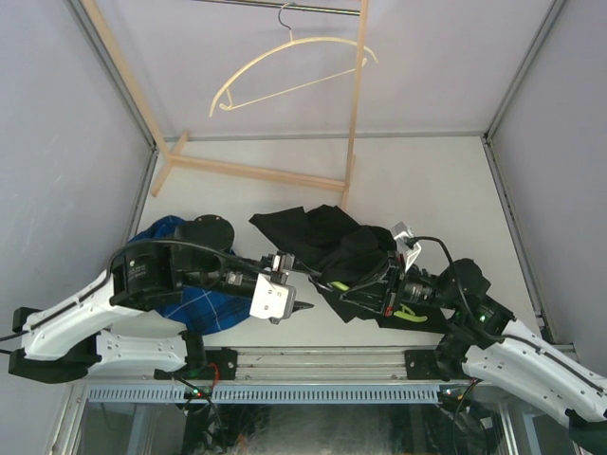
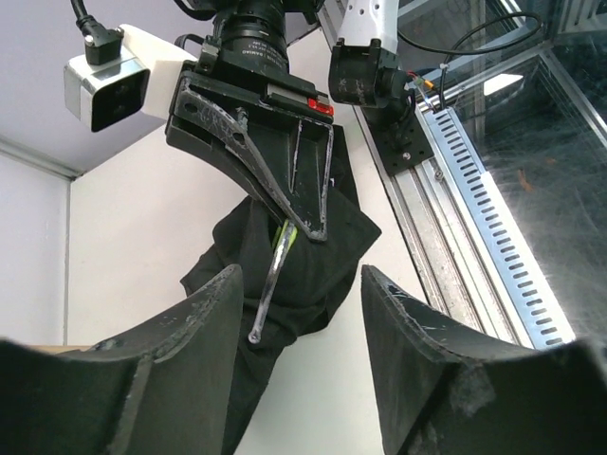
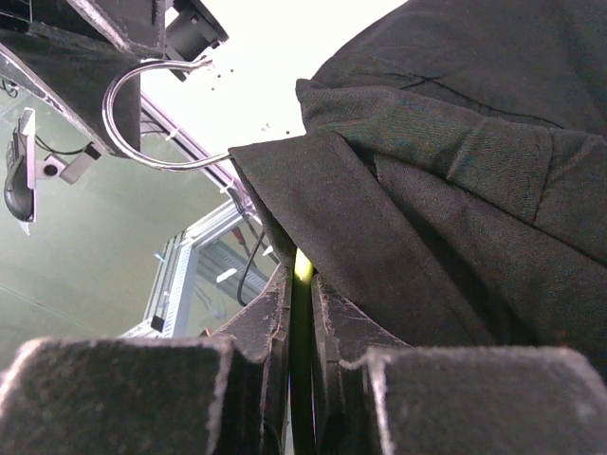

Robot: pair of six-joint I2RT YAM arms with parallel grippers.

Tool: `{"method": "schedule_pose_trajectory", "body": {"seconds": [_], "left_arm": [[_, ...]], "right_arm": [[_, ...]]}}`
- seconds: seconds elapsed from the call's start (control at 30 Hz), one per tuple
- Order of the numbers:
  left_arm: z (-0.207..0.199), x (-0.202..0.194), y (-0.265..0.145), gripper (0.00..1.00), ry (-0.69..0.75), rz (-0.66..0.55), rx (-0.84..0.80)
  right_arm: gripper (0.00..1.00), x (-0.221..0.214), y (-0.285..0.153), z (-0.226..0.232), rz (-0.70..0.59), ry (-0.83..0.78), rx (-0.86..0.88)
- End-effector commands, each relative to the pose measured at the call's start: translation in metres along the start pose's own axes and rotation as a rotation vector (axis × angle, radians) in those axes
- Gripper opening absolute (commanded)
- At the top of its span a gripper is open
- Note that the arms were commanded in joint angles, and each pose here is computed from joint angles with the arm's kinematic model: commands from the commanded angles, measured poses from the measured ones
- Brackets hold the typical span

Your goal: Place the shirt on the hanger

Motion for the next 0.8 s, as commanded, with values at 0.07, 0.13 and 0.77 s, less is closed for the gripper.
{"method": "schedule_pose_trajectory", "body": {"seconds": [0.07, 0.13, 0.77], "left_arm": [[0.008, 0.018, -0.003, 0.49, 0.040, -0.079, 0.021], [0.008, 0.018, -0.001, 0.46, 0.038, -0.084, 0.017], [0.010, 0.003, 0.010, 0.40, 0.030, -0.010, 0.032]], "right_arm": [[0.00, 0.022, 0.002, 0.021, -0.070, -0.067, 0.092], [0.00, 0.023, 0.003, 0.020, -0.076, -0.066, 0.083], [0.00, 0.025, 0.000, 0.028, -0.080, -0.071, 0.126]]}}
Point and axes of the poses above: each gripper's point midway between its finger pads, its own y axis out along the fingers, its own z axis along the line the jaws close on, x = y × z, the point moved 10 cm from there along -y, back along the fingers, and after that the axes turned 2 degrees about y, right-handed, at the moved point
